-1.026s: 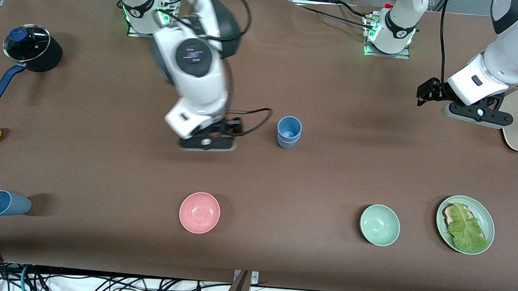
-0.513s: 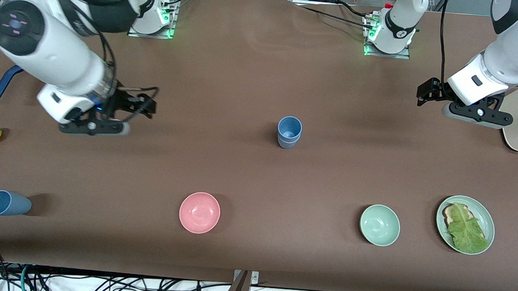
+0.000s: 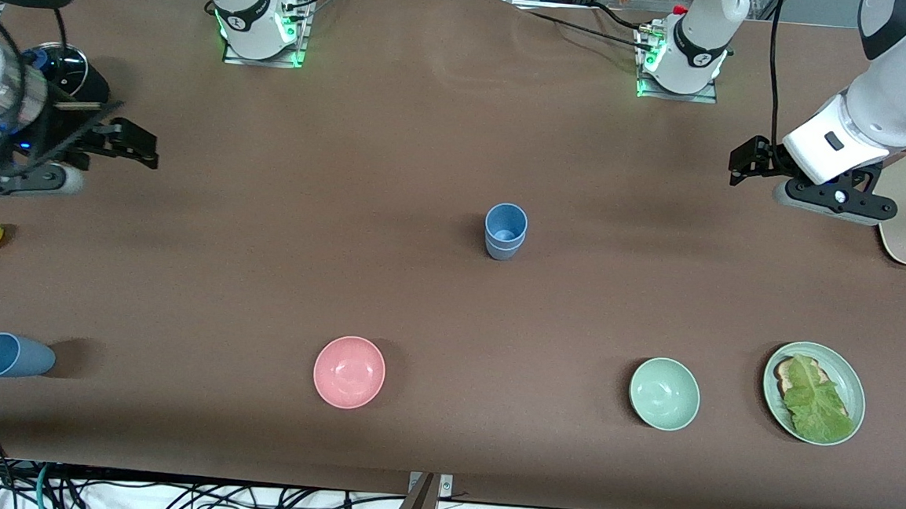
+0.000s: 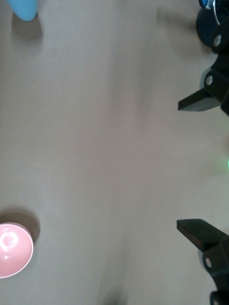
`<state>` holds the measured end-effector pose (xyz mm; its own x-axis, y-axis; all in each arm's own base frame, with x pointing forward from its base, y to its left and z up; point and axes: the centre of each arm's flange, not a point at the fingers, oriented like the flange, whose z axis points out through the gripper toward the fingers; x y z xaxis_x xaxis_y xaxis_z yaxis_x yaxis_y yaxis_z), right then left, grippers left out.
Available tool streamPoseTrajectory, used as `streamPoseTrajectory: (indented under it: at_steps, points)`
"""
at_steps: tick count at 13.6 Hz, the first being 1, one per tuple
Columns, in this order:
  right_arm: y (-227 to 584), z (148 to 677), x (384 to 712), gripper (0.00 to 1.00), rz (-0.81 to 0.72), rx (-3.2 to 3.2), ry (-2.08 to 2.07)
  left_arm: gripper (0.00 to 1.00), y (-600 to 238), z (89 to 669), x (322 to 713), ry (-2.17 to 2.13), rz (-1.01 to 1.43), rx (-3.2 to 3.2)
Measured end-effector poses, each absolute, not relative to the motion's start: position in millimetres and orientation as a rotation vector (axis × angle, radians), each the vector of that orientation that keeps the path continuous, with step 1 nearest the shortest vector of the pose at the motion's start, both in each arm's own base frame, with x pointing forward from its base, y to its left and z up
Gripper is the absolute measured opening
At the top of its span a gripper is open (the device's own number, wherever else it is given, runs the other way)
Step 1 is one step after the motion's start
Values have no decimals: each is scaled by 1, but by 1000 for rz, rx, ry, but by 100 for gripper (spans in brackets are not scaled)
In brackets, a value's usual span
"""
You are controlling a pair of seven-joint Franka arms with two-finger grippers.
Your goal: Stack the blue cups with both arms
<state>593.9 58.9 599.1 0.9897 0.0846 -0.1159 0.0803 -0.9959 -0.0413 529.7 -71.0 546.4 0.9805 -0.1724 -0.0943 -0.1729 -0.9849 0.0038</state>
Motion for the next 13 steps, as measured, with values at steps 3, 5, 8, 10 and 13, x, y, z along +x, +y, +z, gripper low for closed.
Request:
streamPoseTrajectory:
  at_steps: [3, 5, 8, 10, 13]
  points:
    - [33, 608, 577, 100, 191, -3053, -104, 100, -71, 546, 530, 272, 148, -3122]
    - [25, 613, 560, 100, 185, -3069, -92, 100, -71, 546, 530, 272, 148, -3122]
    - [38, 621, 539, 100, 155, -3107, -110, 100, -71, 546, 530, 272, 148, -3122]
    - [39, 626, 538, 100, 124, -3128, -119, 100, -71, 546, 530, 272, 148, -3122]
    - [35, 627, 540, 100, 111, -3131, -107, 100, -71, 546, 530, 271, 150, -3122]
